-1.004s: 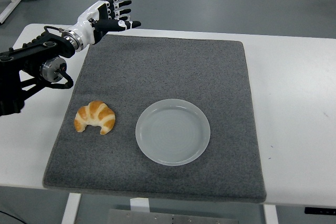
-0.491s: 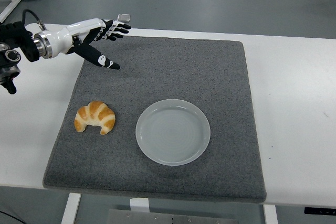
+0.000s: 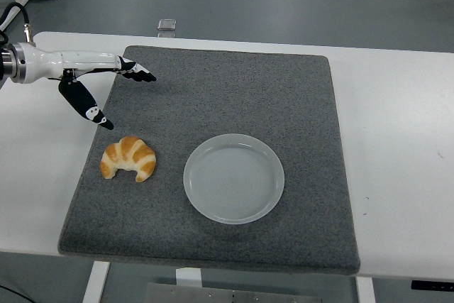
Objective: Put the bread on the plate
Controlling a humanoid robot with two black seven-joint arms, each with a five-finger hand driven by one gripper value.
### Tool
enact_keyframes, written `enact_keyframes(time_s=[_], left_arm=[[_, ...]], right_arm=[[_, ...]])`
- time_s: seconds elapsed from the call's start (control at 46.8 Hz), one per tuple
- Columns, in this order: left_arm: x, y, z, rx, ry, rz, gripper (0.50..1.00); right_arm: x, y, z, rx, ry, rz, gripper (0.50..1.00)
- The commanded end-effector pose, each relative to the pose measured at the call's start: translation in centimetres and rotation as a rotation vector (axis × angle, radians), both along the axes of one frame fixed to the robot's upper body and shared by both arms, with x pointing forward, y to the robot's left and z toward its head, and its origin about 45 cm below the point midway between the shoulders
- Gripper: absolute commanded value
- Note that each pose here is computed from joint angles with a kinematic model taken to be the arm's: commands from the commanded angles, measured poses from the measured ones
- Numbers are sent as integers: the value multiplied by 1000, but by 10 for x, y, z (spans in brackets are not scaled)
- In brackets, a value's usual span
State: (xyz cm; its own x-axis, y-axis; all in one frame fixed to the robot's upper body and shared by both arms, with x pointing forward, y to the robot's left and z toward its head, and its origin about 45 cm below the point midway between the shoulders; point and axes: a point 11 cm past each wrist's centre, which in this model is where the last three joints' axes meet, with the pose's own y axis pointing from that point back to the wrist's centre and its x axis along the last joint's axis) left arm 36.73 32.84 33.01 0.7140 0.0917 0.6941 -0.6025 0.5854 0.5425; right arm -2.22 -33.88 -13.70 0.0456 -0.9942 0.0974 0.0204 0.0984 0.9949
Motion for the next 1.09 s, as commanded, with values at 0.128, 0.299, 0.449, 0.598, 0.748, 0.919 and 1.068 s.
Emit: enact_keyframes(time_s=[0.128, 0.299, 0.449, 0.598, 0.748, 0.919, 1.068], left_arm=[[-15, 4, 3, 75, 26, -80, 1000], [-16, 4, 1, 111, 24, -97, 1000], [-18, 4, -7, 133, 35, -109, 1000], [-21, 6, -17, 133, 50, -102, 1000], [-21, 9, -23, 134, 47, -87, 1000], [-21, 2, -37, 136, 37, -106, 1000], [-23, -1, -52, 154, 41, -122, 1000]], right_arm=[[0, 0, 0, 0, 0, 0, 952], [0, 0, 0, 0, 0, 0, 954], [0, 0, 0, 0, 0, 0, 952], [0, 0, 0, 0, 0, 0, 952], [0, 0, 0, 0, 0, 0, 952], [0, 0, 0, 0, 0, 0, 952], [0, 0, 0, 0, 0, 0, 952]])
